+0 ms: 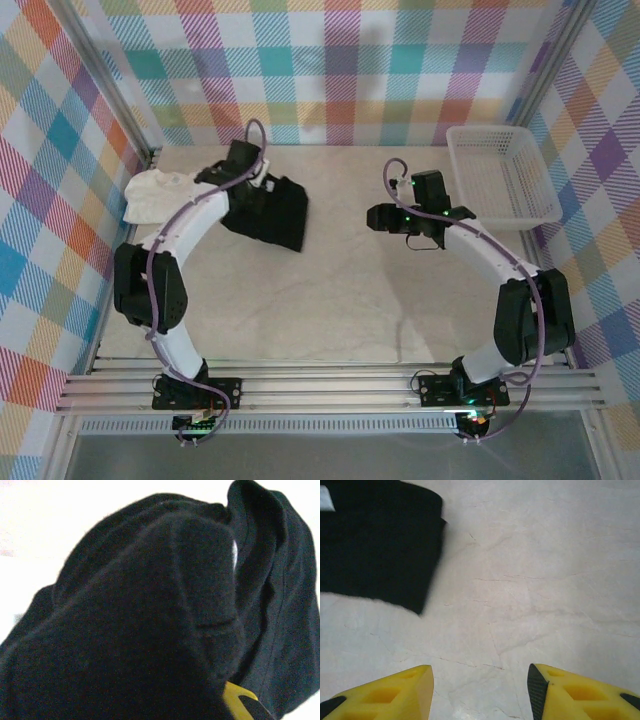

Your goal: Fold the inside-out t-shirt

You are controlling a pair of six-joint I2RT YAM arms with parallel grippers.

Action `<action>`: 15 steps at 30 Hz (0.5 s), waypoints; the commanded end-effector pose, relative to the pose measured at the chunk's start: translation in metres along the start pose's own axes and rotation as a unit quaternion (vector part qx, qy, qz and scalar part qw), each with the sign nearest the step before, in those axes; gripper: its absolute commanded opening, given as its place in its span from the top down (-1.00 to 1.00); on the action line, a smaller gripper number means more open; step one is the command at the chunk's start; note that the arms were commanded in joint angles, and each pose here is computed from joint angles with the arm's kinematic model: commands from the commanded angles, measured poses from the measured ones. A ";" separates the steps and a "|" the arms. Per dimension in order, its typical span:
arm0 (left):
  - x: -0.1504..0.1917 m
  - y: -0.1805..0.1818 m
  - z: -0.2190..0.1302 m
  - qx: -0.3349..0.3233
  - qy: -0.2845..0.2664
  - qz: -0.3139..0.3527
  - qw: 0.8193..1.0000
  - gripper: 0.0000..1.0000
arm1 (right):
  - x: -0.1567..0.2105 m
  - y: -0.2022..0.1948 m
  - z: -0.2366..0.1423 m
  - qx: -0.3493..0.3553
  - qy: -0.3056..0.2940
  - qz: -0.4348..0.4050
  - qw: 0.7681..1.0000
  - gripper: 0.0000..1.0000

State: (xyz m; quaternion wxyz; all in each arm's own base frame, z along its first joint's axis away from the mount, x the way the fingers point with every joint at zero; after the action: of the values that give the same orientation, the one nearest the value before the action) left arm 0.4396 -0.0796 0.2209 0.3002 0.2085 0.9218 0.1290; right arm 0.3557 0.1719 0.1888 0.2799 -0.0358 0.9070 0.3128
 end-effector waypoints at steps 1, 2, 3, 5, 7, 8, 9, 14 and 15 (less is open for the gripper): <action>0.001 0.068 0.009 -0.103 0.064 0.075 0.990 1.00 | -0.011 0.007 0.004 -0.027 -0.008 -0.007 1.000 -0.05; -0.003 0.082 0.012 -0.110 0.071 0.078 0.988 1.00 | -0.010 0.006 0.006 -0.027 -0.006 -0.008 1.000 -0.06; -0.005 0.093 0.017 -0.114 0.083 0.086 0.986 1.00 | -0.010 0.006 0.007 -0.028 -0.004 -0.009 1.000 -0.06; -0.011 0.114 0.020 -0.125 0.097 0.093 0.983 1.00 | -0.008 0.005 0.008 -0.026 -0.003 -0.009 1.000 -0.06; -0.015 0.129 0.021 -0.122 0.102 0.092 0.983 1.00 | -0.007 0.003 0.009 -0.022 -0.003 -0.011 1.000 -0.06; -0.018 0.136 0.021 -0.123 0.101 0.091 0.983 1.00 | -0.007 0.002 0.009 -0.020 -0.002 -0.012 1.000 -0.06; -0.020 0.142 0.020 -0.126 0.098 0.090 0.983 1.00 | -0.006 0.001 0.010 -0.018 0.000 -0.012 1.000 -0.06; -0.024 0.167 0.003 -0.135 0.082 0.078 0.984 1.00 | -0.004 -0.002 0.016 -0.017 0.008 -0.008 1.000 -0.06; -0.025 0.171 -0.001 -0.137 0.079 0.074 0.985 1.00 | -0.003 -0.003 0.017 -0.017 0.011 -0.006 1.000 -0.06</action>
State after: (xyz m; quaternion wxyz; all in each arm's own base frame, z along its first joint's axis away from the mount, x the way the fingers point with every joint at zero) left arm 0.5184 0.0519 0.2609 0.2245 0.2186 0.9073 0.2805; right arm 0.3598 0.1757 0.1748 0.2638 -0.0371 0.9102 0.3172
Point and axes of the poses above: each hand's point on the last joint's axis, 136 mm out from that joint toward the fingers, its own z axis out along the fingers, its own y axis along the line the jaws close on, x = y × z, the point moved 4 cm from there along -z, back along the fingers, and after that the axes turned 6 degrees about z, right-handed, at the moved point
